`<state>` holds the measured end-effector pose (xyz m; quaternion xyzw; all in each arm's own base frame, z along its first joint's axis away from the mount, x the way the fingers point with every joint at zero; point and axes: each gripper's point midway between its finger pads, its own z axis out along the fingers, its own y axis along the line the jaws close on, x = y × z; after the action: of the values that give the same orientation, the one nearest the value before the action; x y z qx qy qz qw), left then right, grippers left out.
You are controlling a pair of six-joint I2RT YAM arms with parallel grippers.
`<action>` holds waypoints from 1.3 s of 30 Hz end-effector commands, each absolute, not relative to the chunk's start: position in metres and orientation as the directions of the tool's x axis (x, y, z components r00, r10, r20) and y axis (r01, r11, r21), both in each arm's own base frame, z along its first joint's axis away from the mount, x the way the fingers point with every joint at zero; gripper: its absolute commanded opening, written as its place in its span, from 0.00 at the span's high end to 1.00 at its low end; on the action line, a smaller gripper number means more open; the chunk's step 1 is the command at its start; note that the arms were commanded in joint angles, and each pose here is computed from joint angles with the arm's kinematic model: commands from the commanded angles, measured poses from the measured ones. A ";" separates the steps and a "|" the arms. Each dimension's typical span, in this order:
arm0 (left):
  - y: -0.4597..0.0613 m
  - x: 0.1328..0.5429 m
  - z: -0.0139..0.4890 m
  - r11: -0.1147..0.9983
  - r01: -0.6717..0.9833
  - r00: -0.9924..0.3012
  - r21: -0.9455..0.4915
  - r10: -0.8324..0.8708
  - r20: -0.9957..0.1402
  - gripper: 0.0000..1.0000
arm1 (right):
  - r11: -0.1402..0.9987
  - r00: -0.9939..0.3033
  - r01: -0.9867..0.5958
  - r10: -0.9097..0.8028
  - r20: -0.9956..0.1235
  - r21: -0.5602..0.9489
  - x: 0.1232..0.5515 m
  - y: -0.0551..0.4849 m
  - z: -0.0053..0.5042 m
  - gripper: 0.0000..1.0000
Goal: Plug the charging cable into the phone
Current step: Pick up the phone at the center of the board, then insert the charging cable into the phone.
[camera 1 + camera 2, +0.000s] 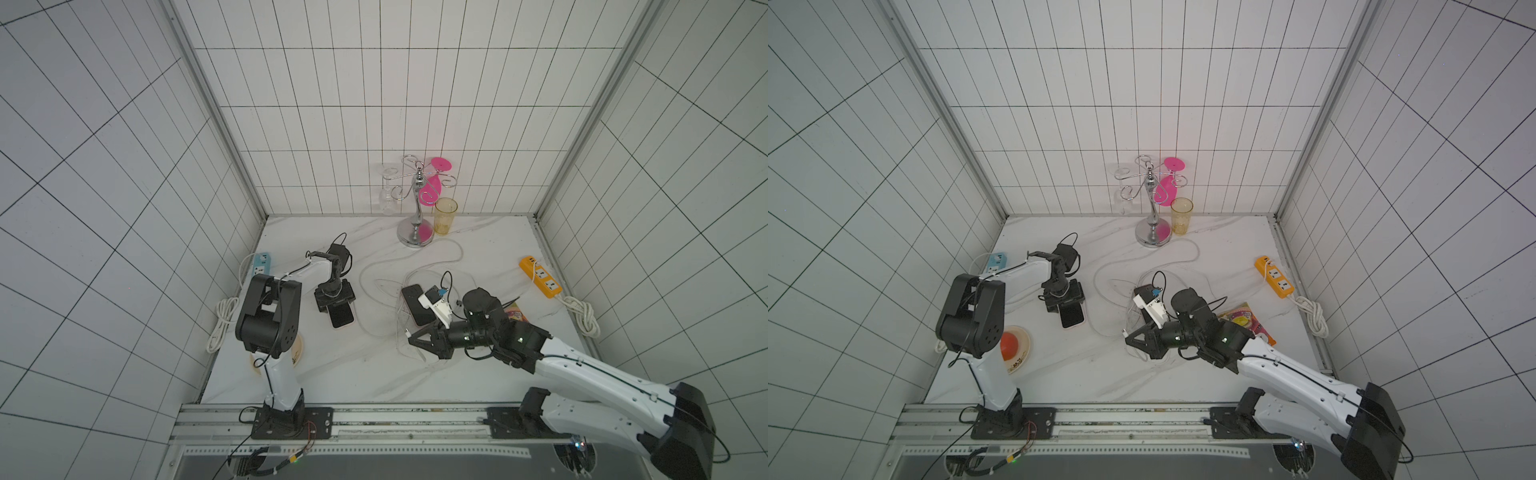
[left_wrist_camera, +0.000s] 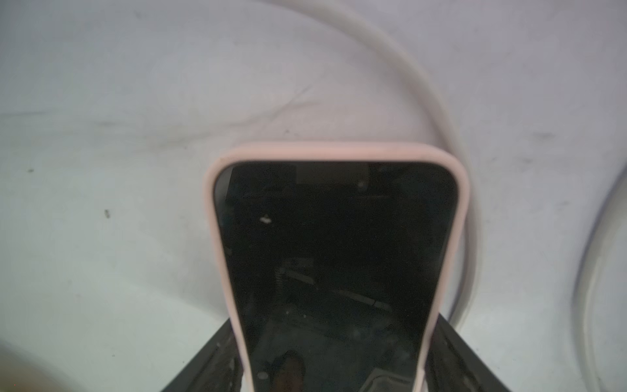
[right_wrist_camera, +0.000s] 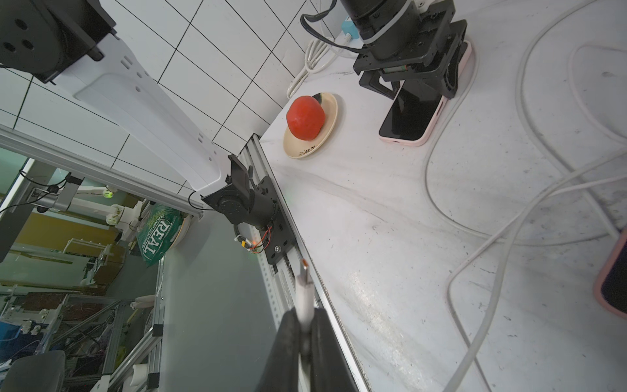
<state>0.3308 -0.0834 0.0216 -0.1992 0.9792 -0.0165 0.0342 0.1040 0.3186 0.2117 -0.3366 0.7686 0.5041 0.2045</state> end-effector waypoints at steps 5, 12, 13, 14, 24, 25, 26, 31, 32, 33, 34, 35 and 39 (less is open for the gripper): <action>-0.124 0.322 0.111 0.921 -0.337 -0.894 -0.195 -0.379 -0.241 0.86 | 0.285 -0.717 -0.697 -0.278 -0.640 0.658 0.108 0.325 0.200 1.00; -0.199 0.291 0.174 0.900 -0.250 -0.886 -0.358 -0.362 -0.290 0.97 | 0.349 -0.707 -0.707 -0.305 -0.638 0.615 0.110 0.342 0.184 1.00; -0.207 0.286 0.178 0.895 -0.242 -0.887 -0.375 -0.361 -0.289 0.97 | 0.357 -0.704 -0.709 -0.308 -0.640 0.608 0.110 0.344 0.182 1.00; -0.215 0.280 0.181 0.891 -0.234 -0.889 -0.390 -0.358 -0.284 0.98 | 0.365 -0.701 -0.711 -0.311 -0.642 0.600 0.111 0.346 0.179 1.00; -0.231 0.262 0.185 0.878 -0.245 -0.895 -0.411 -0.367 -0.252 0.99 | 0.425 -0.696 -0.710 -0.296 -0.655 0.562 0.121 0.350 0.165 1.00; -0.232 0.261 0.185 0.875 -0.247 -0.896 -0.416 -0.370 -0.246 0.99 | 0.429 -0.695 -0.709 -0.294 -0.656 0.560 0.122 0.350 0.166 1.00; -0.233 0.261 0.184 0.872 -0.249 -0.897 -0.422 -0.372 -0.240 0.99 | 0.433 -0.694 -0.709 -0.293 -0.657 0.557 0.123 0.350 0.165 1.00; -0.238 0.262 0.186 0.862 -0.253 -0.898 -0.439 -0.378 -0.225 0.99 | 0.444 -0.692 -0.709 -0.285 -0.663 0.548 0.127 0.353 0.163 1.00; -0.239 0.261 0.186 0.861 -0.252 -0.899 -0.442 -0.377 -0.221 0.99 | 0.441 -0.692 -0.709 -0.287 -0.662 0.550 0.127 0.354 0.163 1.00; -0.240 0.261 0.186 0.858 -0.254 -0.899 -0.447 -0.380 -0.218 0.99 | 0.436 -0.691 -0.711 -0.289 -0.662 0.552 0.127 0.356 0.163 1.00; -0.241 0.261 0.186 0.856 -0.253 -0.900 -0.451 -0.380 -0.215 0.99 | 0.433 -0.692 -0.711 -0.289 -0.662 0.554 0.127 0.357 0.164 1.00; -0.241 0.261 0.186 0.855 -0.254 -0.901 -0.453 -0.380 -0.212 0.99 | 0.430 -0.692 -0.711 -0.286 -0.663 0.556 0.127 0.358 0.164 1.00; -0.242 0.260 0.186 0.851 -0.256 -0.901 -0.459 -0.382 -0.205 0.99 | 0.424 -0.690 -0.713 -0.285 -0.665 0.558 0.127 0.360 0.165 1.00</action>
<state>0.2536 -0.2323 0.1682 -0.1671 0.9607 -0.1805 0.1288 0.1225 0.3497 0.1490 -0.3090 0.8203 0.4259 0.2242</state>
